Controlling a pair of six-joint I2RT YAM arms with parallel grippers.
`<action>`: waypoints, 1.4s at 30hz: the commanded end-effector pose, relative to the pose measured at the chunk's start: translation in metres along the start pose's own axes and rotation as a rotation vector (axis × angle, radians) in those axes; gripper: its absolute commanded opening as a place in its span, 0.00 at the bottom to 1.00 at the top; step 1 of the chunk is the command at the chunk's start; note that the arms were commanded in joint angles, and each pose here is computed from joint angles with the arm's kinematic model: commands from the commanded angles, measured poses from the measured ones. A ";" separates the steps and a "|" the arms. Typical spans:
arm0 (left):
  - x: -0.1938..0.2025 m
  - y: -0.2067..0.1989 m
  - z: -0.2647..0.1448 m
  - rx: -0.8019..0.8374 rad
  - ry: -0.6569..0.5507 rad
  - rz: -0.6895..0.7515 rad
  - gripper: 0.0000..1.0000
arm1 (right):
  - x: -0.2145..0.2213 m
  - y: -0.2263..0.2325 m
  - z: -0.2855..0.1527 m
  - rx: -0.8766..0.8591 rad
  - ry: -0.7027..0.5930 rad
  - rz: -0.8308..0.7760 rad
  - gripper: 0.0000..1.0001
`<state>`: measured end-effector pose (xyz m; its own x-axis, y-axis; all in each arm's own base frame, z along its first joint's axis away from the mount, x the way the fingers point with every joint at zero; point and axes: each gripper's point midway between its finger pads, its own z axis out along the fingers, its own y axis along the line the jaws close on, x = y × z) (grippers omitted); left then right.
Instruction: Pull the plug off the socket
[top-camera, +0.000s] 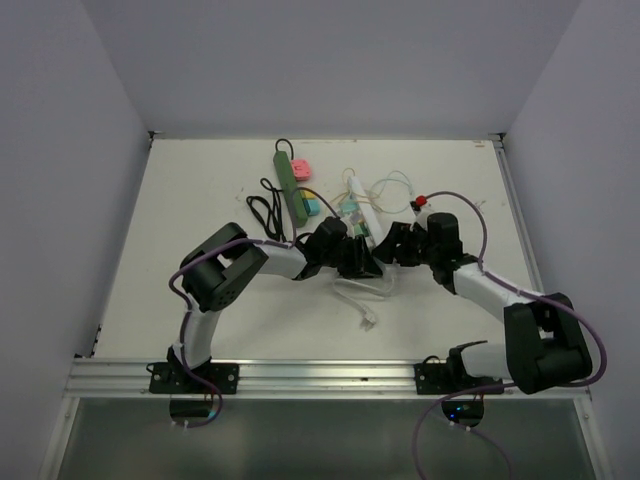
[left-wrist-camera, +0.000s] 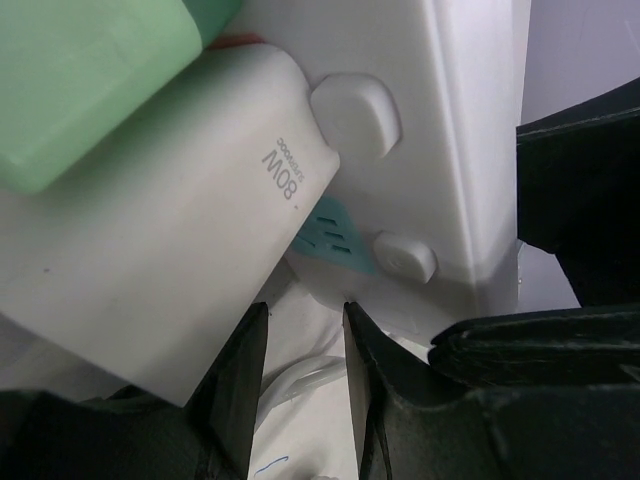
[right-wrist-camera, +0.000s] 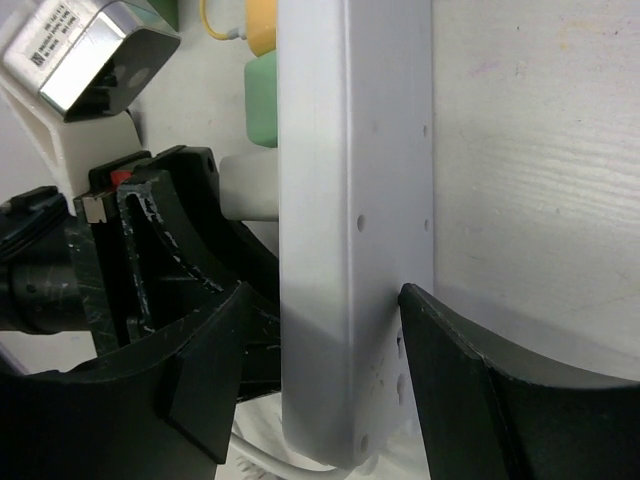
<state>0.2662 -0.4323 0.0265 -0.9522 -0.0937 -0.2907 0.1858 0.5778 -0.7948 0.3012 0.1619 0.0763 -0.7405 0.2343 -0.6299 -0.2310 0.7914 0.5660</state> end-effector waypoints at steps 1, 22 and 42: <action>0.015 0.028 0.004 -0.076 0.027 -0.007 0.42 | 0.025 0.000 0.001 0.068 0.122 -0.047 0.65; 0.004 0.017 -0.041 -0.125 -0.072 0.053 0.57 | 0.020 -0.023 0.010 0.284 0.138 -0.138 0.10; -0.058 -0.002 -0.089 -0.047 -0.256 -0.086 0.99 | 0.019 0.012 0.007 0.103 0.039 -0.019 0.00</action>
<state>0.2828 -0.3384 0.0711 -0.8852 -0.3102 -0.3468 0.0672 0.6523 -0.7550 0.2830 0.1590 0.0458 -0.7915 0.1343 -0.5962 -0.1399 0.9098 0.3907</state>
